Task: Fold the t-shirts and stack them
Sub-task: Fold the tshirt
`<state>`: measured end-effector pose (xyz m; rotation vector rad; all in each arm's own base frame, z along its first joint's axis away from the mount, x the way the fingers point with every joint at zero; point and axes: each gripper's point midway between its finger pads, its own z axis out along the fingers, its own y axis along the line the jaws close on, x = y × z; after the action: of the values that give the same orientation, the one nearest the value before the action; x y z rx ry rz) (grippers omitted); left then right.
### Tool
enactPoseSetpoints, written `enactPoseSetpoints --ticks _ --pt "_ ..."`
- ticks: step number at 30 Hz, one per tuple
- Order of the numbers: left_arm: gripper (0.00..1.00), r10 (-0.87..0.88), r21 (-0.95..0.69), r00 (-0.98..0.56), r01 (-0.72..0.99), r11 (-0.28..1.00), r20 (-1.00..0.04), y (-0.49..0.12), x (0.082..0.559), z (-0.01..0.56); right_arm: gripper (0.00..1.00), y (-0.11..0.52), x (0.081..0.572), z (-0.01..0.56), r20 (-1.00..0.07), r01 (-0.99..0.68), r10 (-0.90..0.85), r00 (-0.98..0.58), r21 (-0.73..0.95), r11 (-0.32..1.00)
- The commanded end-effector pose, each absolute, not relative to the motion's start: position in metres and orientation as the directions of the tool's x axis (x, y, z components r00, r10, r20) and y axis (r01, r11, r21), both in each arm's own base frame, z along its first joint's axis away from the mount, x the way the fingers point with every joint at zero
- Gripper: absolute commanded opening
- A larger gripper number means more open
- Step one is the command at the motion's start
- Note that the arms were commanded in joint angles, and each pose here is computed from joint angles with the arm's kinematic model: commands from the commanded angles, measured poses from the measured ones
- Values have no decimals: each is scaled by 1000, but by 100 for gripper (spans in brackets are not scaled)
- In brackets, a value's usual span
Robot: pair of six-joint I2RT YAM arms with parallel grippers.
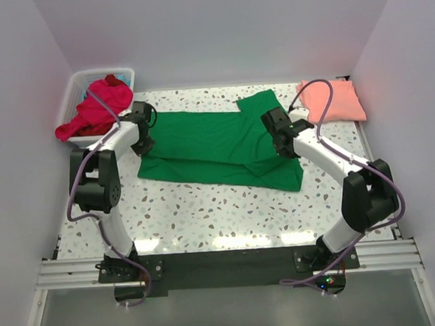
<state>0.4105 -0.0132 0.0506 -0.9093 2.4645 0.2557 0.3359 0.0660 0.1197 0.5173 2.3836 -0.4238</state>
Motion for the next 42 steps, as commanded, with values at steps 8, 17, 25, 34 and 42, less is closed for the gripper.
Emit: enactPoseSetpoints --ticks 8,17,25,34,42 --pt "48 -487 -76 -599 -580 811 -635 -13 454 63 29 62 381 121 -706 514 318 -633 -76 855" --pt "66 -449 -168 -471 -526 834 -759 -10 465 126 34 67 401 134 -729 496 311 -610 -46 867" --pt "66 -425 -137 -612 -460 877 -667 -35 427 122 32 75 397 133 -699 457 311 -644 -25 889" --pt "65 -494 -174 -696 -480 860 -522 -50 375 79 30 86 384 116 -642 414 312 -701 -9 910" --pt "64 -518 -160 -708 -510 845 -480 -51 370 49 29 98 375 100 -584 361 300 -755 12 933"
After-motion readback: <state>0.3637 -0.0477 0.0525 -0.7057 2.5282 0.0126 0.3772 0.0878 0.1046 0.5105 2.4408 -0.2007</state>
